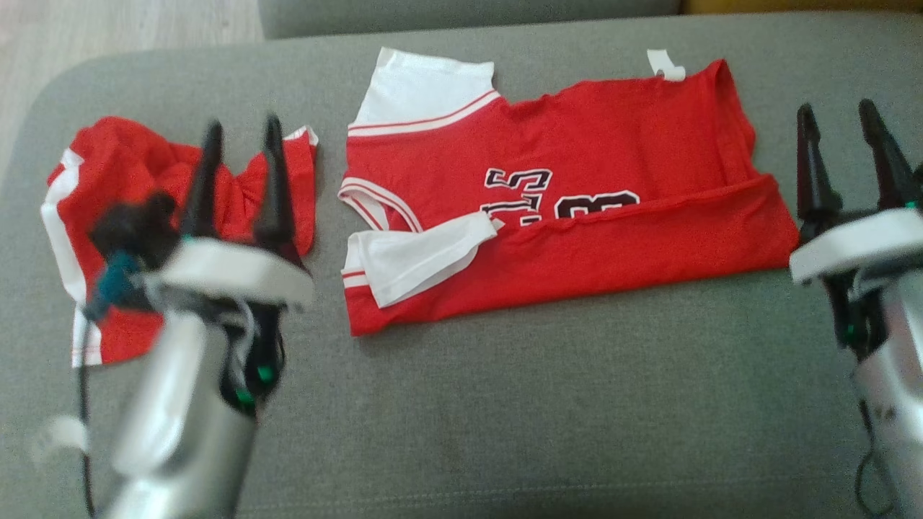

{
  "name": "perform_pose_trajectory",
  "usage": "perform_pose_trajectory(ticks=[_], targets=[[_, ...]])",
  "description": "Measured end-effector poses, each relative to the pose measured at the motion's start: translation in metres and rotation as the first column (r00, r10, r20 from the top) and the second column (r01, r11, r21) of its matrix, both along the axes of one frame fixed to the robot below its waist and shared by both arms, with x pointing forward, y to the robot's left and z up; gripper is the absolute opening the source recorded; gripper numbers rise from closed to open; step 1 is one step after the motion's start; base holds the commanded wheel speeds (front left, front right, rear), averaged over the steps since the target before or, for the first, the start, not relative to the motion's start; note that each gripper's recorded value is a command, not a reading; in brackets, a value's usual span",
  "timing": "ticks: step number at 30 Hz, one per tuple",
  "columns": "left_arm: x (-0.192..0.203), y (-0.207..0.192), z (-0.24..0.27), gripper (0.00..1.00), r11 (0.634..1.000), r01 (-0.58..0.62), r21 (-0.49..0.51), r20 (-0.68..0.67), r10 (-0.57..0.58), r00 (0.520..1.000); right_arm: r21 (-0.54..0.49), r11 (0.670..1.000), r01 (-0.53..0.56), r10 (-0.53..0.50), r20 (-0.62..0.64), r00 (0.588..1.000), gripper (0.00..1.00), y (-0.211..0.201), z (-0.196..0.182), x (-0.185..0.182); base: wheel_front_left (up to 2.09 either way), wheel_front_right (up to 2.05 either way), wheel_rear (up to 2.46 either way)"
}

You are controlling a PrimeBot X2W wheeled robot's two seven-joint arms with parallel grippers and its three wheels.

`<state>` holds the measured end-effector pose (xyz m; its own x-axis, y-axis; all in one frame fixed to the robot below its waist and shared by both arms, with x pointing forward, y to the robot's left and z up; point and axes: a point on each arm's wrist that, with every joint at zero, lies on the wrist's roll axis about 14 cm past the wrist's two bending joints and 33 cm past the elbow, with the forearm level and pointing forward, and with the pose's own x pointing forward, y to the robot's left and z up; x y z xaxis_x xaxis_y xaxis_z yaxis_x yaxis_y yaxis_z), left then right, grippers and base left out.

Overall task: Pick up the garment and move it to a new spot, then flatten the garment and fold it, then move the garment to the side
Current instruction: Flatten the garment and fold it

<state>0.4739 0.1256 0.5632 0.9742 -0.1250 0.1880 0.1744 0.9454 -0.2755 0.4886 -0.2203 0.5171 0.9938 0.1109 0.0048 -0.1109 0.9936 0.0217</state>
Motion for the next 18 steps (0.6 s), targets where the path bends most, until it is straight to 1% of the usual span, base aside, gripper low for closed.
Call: perform_pose_trajectory(ticks=[2, 4, 8, 10, 11, 14, 18], targets=[[-0.017, -0.004, -0.006, 1.0, 1.0, 0.0, 0.013, -0.003, 0.0, 1.0, -0.01, 1.0, -0.003, 0.003, 0.054, 0.999, 1.0, 0.003, 0.012, -0.012, 0.0, 0.0, 0.0], [-0.031, -0.008, -0.01, 1.0, 1.0, -0.002, 0.025, -0.005, 0.002, 1.0, -0.02, 1.0, -0.006, 0.007, 0.074, 0.997, 1.0, 0.008, 0.012, -0.028, 0.0, 0.0, 0.0], [-0.06, -0.016, -0.024, 1.0, 0.999, 0.004, 0.052, -0.032, -0.003, 0.999, -0.027, 1.0, -0.001, 0.002, 0.047, 0.999, 1.0, 0.02, -0.008, -0.067, 0.0, 0.0, 0.0], [-0.074, -0.02, -0.037, 1.0, 0.998, 0.013, 0.058, -0.066, -0.009, 0.998, -0.036, 0.999, 0.008, -0.006, 0.038, 0.999, 1.0, 0.022, -0.014, -0.083, 0.0, 0.0, 0.0], [-0.081, -0.022, -0.045, 1.0, 0.997, 0.019, 0.07, -0.086, -0.013, 0.996, -0.025, 1.0, 0.018, -0.017, 0.037, 0.999, 1.0, 0.023, -0.015, -0.089, 0.0, 0.0, 0.0], [-0.096, -0.029, -0.076, 1.0, 0.996, 0.044, 0.081, -0.178, -0.029, 0.984, -0.011, 0.999, 0.045, -0.044, 0.051, 0.998, 1.0, 0.022, -0.012, -0.1, 0.0, 0.0, 0.0], [-0.091, -0.037, -0.093, 1.0, 0.992, 0.074, 0.103, -0.23, -0.049, 0.972, -0.018, 0.998, 0.062, -0.06, 0.071, 0.996, 1.0, 0.016, -0.006, -0.1, 0.0, 0.0, 0.0]])
